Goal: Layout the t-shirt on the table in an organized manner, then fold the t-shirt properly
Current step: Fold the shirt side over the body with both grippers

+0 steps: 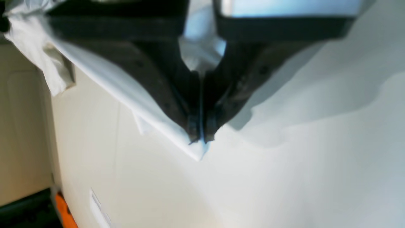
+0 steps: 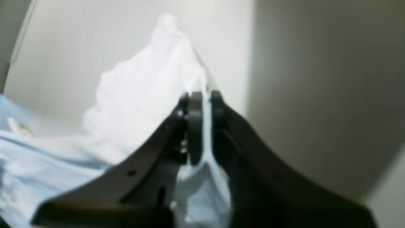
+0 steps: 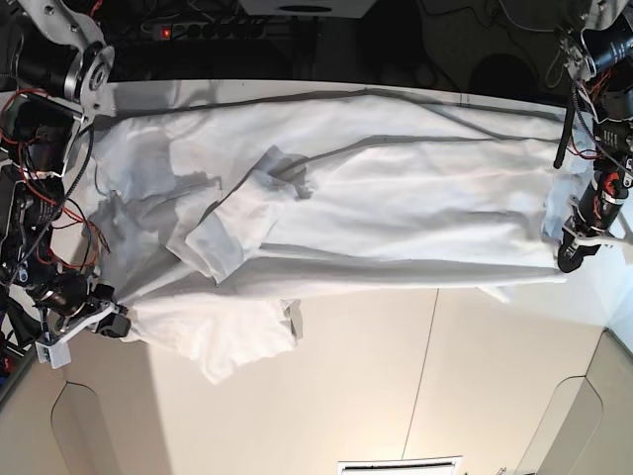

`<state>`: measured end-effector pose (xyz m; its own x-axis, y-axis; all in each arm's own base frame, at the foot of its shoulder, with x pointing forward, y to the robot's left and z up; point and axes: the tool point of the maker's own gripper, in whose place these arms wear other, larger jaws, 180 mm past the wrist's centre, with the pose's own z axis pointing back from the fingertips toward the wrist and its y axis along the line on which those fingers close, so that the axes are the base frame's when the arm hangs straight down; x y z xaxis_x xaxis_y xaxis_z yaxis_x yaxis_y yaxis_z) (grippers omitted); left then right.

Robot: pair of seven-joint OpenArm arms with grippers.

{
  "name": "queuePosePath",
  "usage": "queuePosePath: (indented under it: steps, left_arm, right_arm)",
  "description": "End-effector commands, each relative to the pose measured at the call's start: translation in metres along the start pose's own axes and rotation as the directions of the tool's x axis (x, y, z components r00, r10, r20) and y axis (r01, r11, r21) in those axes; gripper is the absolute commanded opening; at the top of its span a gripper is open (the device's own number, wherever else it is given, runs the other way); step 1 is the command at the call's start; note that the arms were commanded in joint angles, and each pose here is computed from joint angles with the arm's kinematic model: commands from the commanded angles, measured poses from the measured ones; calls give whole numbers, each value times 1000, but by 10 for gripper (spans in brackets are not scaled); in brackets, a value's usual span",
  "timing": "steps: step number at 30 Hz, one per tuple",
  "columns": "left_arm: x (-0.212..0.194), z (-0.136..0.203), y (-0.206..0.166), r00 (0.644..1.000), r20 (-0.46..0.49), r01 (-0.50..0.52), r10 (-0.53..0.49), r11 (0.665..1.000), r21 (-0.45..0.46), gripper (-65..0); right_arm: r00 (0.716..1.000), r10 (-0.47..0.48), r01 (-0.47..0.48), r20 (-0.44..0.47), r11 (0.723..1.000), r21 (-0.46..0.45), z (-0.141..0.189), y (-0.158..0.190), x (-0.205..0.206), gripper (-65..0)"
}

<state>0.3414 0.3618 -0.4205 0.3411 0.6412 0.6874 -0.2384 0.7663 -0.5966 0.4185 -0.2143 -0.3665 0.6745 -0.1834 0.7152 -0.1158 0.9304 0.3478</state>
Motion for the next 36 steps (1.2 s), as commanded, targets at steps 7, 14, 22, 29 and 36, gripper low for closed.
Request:
queuePosePath:
  steps: [7,14,22,29,36]
  left_arm:
    - [39,34,-33,981,46,192,-189,977,-94,-650]
    - [25,71,-43,966,-35,248,-254,959,-135,-650]
    - [42,117,-2,981,8,195,-195,980,-26,-650]
    - [32,133,8,989,-44,142,-143,990,-16,-650]
    - [7,131,5,993,-82,85,-88,996,-32,-650]
  right_arm:
    - [993,103,-104,57,995,-1,40,13,-4,-650]
    - [991,135,-135,4,991,-2,63,19,-36,-650]
    - [989,140,-143,-51,988,-56,89,3,-55,-650]
    - [996,51,-57,-76,996,-73,111,-18,-74,-650]
    - [995,20,-28,-95,996,-84,118,-23,-89,-650]
